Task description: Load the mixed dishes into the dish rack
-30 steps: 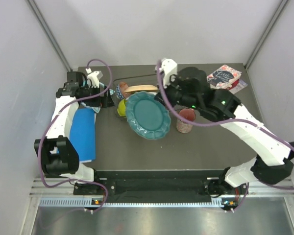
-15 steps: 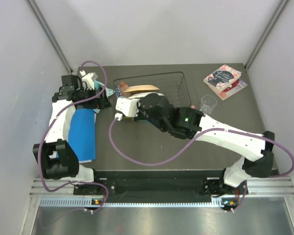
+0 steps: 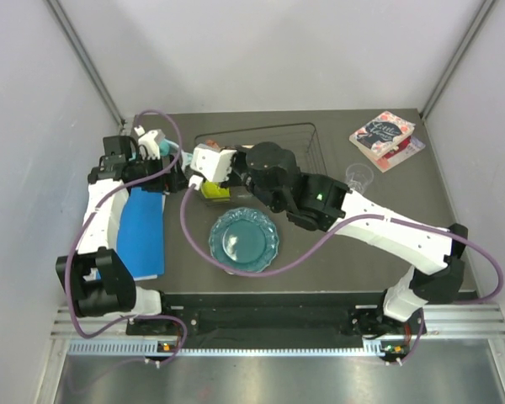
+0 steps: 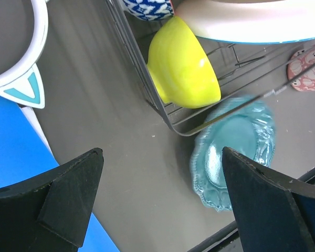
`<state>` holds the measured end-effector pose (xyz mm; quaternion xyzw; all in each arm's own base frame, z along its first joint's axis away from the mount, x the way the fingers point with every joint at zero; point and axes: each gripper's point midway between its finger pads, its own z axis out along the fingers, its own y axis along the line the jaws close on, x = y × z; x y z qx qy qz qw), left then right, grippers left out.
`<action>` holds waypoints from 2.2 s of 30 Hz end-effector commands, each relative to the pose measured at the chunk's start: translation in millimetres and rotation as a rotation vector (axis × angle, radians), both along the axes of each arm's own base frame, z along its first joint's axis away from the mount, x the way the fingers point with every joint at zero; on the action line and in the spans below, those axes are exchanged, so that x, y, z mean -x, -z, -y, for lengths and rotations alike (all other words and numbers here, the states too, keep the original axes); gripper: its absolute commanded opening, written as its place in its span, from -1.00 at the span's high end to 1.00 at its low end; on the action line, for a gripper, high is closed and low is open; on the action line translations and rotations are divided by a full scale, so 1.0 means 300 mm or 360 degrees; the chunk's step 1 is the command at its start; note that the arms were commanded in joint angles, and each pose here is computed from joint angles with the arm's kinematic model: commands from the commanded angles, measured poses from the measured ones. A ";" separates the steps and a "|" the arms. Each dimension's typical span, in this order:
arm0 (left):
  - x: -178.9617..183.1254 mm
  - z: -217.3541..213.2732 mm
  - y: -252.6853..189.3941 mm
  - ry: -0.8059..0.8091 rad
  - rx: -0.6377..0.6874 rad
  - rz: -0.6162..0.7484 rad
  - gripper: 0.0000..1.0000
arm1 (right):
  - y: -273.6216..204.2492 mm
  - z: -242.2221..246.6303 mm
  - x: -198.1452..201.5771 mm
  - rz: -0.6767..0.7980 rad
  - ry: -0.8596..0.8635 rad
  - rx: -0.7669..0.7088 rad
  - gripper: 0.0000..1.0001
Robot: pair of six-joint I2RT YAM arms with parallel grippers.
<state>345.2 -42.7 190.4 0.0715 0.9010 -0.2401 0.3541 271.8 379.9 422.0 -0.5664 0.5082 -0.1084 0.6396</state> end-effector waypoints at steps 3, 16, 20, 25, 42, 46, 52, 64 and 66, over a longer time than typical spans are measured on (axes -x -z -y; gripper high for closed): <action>0.059 0.032 -0.032 0.0174 0.0016 0.0090 -0.98 | 0.160 0.041 0.029 -0.0744 0.0013 -0.0562 1.00; 0.346 0.126 0.152 0.0790 -0.0277 0.0021 -0.98 | 0.841 0.193 0.211 -0.1947 0.0103 -0.0988 -0.04; 0.379 0.192 0.237 0.0899 -0.0362 0.0033 -0.98 | 0.908 0.184 0.191 -0.2013 0.0134 -0.1001 -0.18; 0.362 0.265 0.286 0.0996 -0.0397 0.0000 -0.98 | 1.008 0.205 0.128 -0.2021 0.0244 -0.0972 -0.34; 0.241 0.356 0.432 0.1091 -0.0426 -0.0122 -0.98 | 1.224 0.296 0.010 -0.1936 0.0520 -0.0912 -0.54; 0.232 0.367 0.465 0.1107 -0.0430 -0.0145 -0.98 | 1.248 0.303 0.019 -0.1977 0.0524 -0.0919 -0.54; 0.228 0.394 0.511 0.1144 -0.0435 -0.0177 -0.96 | 1.305 0.290 0.059 -0.2091 0.0500 -0.0945 -0.53; 0.297 0.439 0.535 0.1263 -0.0452 -0.0164 -0.85 | 1.334 0.130 0.183 -0.2369 0.0194 -0.1002 0.40; 0.318 0.458 0.518 0.1276 -0.0416 -0.0171 -0.72 | 1.326 0.119 0.218 -0.2411 0.0129 -0.0993 0.49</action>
